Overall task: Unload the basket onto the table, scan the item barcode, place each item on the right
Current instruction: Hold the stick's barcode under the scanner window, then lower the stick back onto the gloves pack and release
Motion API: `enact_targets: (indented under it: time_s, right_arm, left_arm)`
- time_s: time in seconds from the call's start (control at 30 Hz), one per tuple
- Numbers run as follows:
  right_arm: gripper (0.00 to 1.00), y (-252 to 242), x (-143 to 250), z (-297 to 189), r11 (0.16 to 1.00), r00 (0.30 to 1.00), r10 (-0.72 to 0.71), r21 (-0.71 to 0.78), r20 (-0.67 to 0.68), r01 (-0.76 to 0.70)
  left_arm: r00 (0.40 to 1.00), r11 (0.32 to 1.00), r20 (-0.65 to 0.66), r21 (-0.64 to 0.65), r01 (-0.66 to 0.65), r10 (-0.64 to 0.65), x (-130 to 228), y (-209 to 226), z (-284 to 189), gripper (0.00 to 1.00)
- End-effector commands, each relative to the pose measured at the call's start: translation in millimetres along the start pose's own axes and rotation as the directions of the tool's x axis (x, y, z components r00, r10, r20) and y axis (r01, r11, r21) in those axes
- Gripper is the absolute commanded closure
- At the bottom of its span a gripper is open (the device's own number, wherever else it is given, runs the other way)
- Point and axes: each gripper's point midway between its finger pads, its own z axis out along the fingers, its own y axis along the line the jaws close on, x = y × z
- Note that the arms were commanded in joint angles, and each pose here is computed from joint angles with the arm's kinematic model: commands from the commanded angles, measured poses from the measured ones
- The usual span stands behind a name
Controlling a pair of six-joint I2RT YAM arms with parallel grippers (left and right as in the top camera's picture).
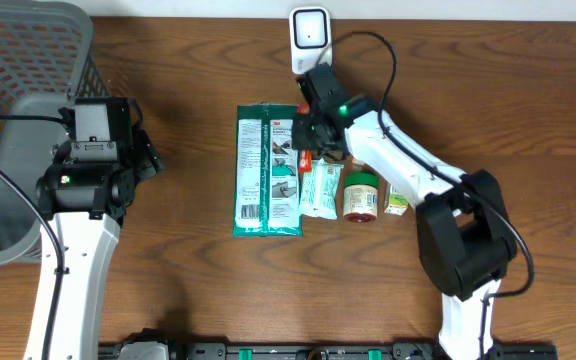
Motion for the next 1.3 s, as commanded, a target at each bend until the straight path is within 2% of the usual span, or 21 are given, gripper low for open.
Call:
enact_targets:
  time_s: [0.0,0.17,0.3,0.43,0.6,0.77,0.93,1.1,1.2,1.27]
  right_arm:
    - [0.99,21.6,-5.5,-18.8,0.97,0.97,-0.227,0.108,0.092,0.217]
    - [0.99,36.0,0.3,-22.8,0.859,0.888,-0.432,0.372,0.159,0.352]
    - [0.99,55.6,9.3,-28.9,0.659,0.752,-0.642,0.609,0.149,0.441]
    - [0.99,67.6,19.4,-21.0,0.525,0.664,-0.742,0.692,0.088,0.495]
    - [0.99,59.1,31.9,2.5,0.451,0.646,-0.763,0.733,0.02,0.51]
    - [0.99,51.1,40.8,22.0,0.429,0.645,-0.764,0.727,-0.024,0.535]
    - [0.98,63.1,56.5,37.5,0.49,0.646,-0.762,0.627,-0.027,0.605]
    - [0.84,69.8,67.7,48.3,0.574,0.686,-0.727,0.543,-0.006,0.613]
    - [0.71,71.9,70.4,51.0,0.586,0.689,-0.725,0.518,-0.008,0.623]
    - [0.69,72.5,70.5,50.9,0.587,0.689,-0.725,0.518,-0.007,0.623]
  left_arm:
    - [1.0,1.0,0.014,-0.011,-0.001,0.001,-4.4,3.5,-2.9,0.13]
    - [1.0,1.0,0.014,-0.011,-0.001,0.001,-4.4,3.5,-2.9,0.13]
    - [1.0,1.0,0.014,-0.011,-0.001,0.001,-4.4,3.5,-2.9,0.13]
    - [1.0,1.0,0.015,-0.011,-0.001,0.001,-4.5,3.5,-3.0,0.13]
    - [1.0,1.0,0.014,-0.011,-0.001,0.001,-4.4,3.5,-2.9,0.13]
    - [1.0,1.0,0.014,-0.011,-0.001,0.001,-4.4,3.5,-2.9,0.13]
    - [1.0,1.0,0.014,-0.011,-0.001,0.001,-4.4,3.5,-2.9,0.13]
    - [1.0,1.0,0.014,-0.011,-0.001,0.001,-4.4,3.5,-2.9,0.13]
    - [1.0,1.0,0.014,-0.011,-0.001,0.001,-4.4,3.5,-2.9,0.13]
    - [1.0,1.0,0.014,-0.011,-0.001,0.001,-4.4,3.5,-2.9,0.13]
